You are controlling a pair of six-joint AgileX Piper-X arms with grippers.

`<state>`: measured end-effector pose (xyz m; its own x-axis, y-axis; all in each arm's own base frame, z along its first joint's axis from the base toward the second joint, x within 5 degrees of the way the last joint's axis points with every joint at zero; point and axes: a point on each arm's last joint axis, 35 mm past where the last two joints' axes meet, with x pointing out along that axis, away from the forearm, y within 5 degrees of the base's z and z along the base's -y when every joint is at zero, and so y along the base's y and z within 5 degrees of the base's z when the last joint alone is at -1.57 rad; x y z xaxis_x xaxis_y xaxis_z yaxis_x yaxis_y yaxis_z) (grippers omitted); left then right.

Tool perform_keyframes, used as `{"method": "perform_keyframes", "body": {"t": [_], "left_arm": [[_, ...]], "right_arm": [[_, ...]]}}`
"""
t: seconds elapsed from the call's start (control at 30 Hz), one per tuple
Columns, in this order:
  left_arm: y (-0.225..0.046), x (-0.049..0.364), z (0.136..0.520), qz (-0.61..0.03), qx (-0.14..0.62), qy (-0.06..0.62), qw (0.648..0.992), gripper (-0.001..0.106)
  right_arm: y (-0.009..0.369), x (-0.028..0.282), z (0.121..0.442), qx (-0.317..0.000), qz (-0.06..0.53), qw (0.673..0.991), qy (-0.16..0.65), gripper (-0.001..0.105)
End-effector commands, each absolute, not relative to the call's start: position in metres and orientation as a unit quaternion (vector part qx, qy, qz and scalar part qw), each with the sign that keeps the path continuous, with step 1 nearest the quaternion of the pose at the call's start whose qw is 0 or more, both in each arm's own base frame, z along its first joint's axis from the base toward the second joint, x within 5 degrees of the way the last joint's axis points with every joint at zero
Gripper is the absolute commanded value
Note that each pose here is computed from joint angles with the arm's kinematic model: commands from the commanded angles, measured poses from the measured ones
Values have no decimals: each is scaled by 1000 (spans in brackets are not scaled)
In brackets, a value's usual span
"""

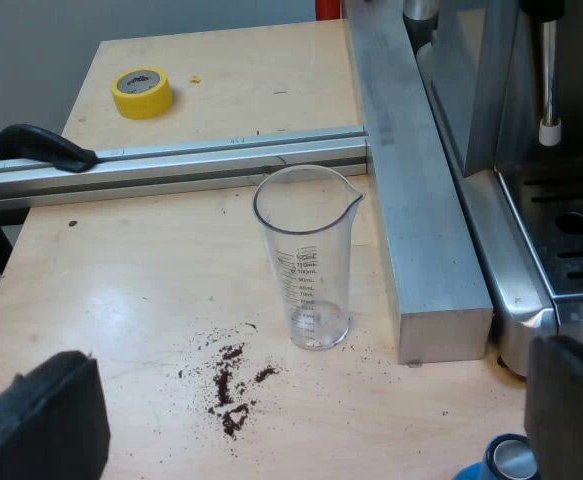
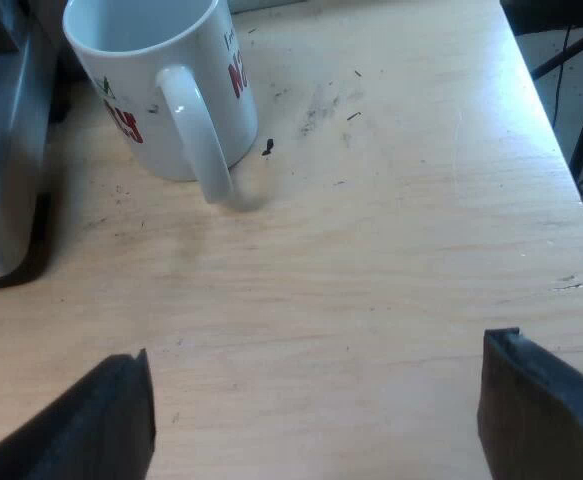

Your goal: Place mug into machine

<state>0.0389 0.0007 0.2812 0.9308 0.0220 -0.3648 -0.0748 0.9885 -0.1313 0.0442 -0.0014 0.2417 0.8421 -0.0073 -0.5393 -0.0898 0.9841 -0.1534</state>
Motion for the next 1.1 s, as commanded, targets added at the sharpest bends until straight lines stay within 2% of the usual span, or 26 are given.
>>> {"method": "perform_keyframes", "body": {"t": [0.03,0.1,0.17,0.2,0.37,0.5,0.57,0.63,0.83,0.93,1.0,1.1], "left_arm": [[1,42,283,32,-69,180,981,85],[1,42,283,32,-69,180,981,85],[1,42,283,31,-69,180,981,85],[-2,42,283,-3,-88,182,979,85],[-5,35,300,-60,-96,160,981,85],[-10,23,323,-156,-95,134,974,85],[-12,18,330,-216,-94,125,964,85],[-16,16,336,-293,-92,108,946,85],[-26,23,337,-401,-66,114,907,85],[-30,25,334,-430,-60,119,893,85],[-39,33,317,-475,-53,130,869,85],[-47,41,299,-490,-51,132,860,85]], "right_arm": [[-2,45,244,-89,22,957,276,69],[-2,45,244,-89,22,957,276,69],[-2,45,244,-76,18,958,277,69],[-2,45,245,-75,17,958,275,69],[-1,35,268,-91,19,963,252,69],[0,30,290,-94,28,966,238,69],[2,31,298,-99,47,965,237,69],[3,32,307,-122,80,959,244,69],[6,39,314,-143,122,951,247,69],[7,39,314,-144,126,950,248,69],[7,40,314,-144,127,949,249,69],[8,46,306,-145,133,947,254,69]]}}
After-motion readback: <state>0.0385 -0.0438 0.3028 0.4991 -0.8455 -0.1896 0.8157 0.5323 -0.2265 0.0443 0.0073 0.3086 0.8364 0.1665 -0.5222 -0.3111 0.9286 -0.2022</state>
